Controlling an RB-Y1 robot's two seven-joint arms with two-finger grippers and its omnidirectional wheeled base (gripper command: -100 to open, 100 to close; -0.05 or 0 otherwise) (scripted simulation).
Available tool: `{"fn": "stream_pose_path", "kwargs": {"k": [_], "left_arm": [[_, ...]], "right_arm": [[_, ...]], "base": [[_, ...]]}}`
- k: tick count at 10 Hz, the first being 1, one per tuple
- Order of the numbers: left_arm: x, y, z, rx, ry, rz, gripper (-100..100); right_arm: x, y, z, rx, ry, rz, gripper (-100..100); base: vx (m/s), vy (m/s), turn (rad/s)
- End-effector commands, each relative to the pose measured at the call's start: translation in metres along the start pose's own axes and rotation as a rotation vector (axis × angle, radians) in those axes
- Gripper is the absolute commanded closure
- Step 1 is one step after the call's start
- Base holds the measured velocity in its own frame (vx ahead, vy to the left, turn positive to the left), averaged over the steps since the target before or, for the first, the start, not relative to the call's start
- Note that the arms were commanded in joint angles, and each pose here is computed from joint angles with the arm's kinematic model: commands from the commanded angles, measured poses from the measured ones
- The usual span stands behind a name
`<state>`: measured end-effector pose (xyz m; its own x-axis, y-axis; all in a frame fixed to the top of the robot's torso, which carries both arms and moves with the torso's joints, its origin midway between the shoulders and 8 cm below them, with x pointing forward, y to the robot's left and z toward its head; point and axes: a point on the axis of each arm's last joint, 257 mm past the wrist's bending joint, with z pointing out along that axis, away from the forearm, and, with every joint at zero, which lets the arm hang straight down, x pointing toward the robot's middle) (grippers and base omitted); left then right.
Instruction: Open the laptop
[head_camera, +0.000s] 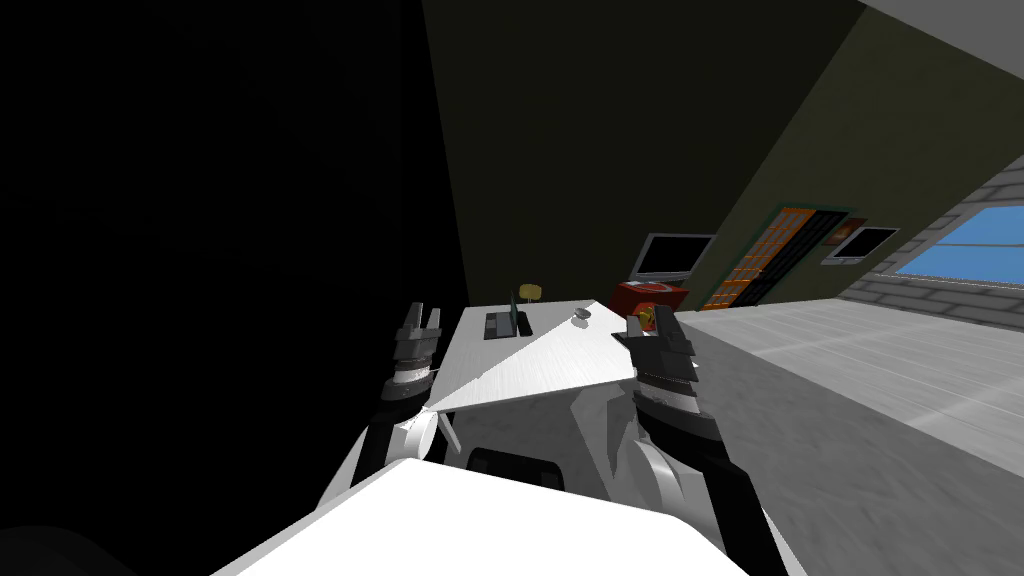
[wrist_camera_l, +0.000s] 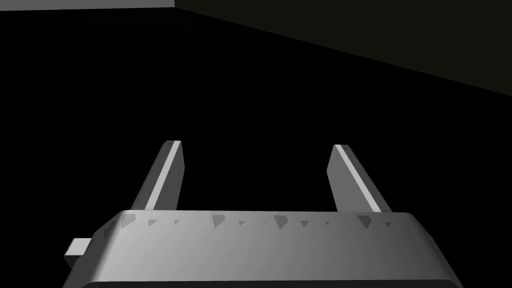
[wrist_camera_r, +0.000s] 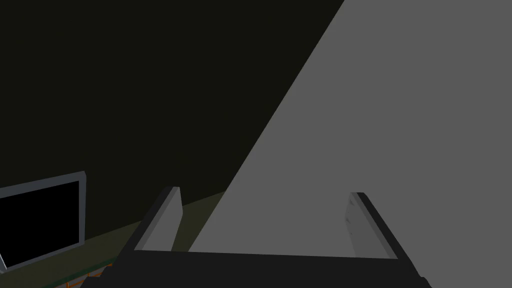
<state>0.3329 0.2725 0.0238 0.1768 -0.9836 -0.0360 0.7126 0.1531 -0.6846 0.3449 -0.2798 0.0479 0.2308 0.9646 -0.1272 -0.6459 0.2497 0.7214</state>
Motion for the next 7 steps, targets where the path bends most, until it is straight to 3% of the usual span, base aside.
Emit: {"fn": "stream_pose_path", "kwargs": {"k": [1, 7], "left_arm": [[0.0000, 0.0000, 0.0000, 0.000, 0.000, 0.000, 0], [0.0000, -0.0001, 0.0001, 0.000, 0.000, 0.000, 0]], "right_arm": [[0.0000, 0.0000, 0.0000, 0.000, 0.000, 0.000, 0], [0.0000, 0.0002, 0.0000, 0.000, 0.000, 0.000, 0]], "base": [[0.000, 0.000, 0.000], [0.000, 0.000, 0.000]]}}
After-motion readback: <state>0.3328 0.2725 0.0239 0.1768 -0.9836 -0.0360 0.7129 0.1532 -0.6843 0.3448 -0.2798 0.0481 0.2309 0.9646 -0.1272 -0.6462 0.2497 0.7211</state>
